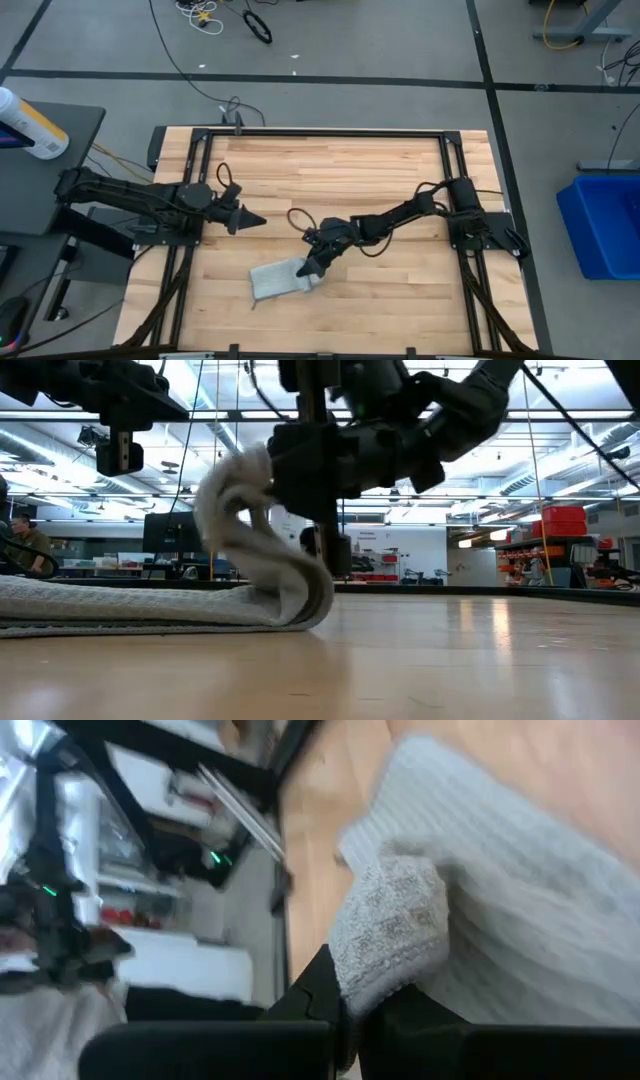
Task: Fold microfiber towels
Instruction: Fold the gray microfiber towel
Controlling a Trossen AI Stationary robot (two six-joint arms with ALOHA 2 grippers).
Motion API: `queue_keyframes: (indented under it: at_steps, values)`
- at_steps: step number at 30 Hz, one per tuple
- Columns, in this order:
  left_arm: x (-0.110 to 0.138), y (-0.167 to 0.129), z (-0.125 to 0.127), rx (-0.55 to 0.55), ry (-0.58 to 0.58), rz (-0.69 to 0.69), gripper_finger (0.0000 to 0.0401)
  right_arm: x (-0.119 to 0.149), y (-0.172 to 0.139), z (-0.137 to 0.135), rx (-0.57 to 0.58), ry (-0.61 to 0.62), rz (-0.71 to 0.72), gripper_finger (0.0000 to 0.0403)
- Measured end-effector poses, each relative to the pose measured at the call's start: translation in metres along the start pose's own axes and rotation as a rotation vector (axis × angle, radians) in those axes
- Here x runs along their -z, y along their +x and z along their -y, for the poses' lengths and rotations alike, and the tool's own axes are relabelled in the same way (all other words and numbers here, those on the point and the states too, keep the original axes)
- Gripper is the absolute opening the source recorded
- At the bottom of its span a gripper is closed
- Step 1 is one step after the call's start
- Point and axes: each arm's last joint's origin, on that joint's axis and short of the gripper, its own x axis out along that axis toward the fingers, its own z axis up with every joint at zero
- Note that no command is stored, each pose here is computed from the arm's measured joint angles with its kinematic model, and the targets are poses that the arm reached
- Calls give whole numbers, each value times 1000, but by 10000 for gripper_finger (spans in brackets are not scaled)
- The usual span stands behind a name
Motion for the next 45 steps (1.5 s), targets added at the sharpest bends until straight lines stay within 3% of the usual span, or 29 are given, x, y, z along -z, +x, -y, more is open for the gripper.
queue_keyframes:
  at_steps: [7,22,31,45]
  values:
    - [0,-4,-1,-6,3,-2,0,-24,21,-14,-27,-56,-27,11]
    - [-2,-10,2,27,10,12,0,-56,58,-14,53,-50,-124,11]
    - [-7,-31,7,100,53,103,0,-60,59,-16,103,-66,-99,11]
    - [-2,-73,-10,70,98,119,0,-57,62,-19,131,-82,-55,11]
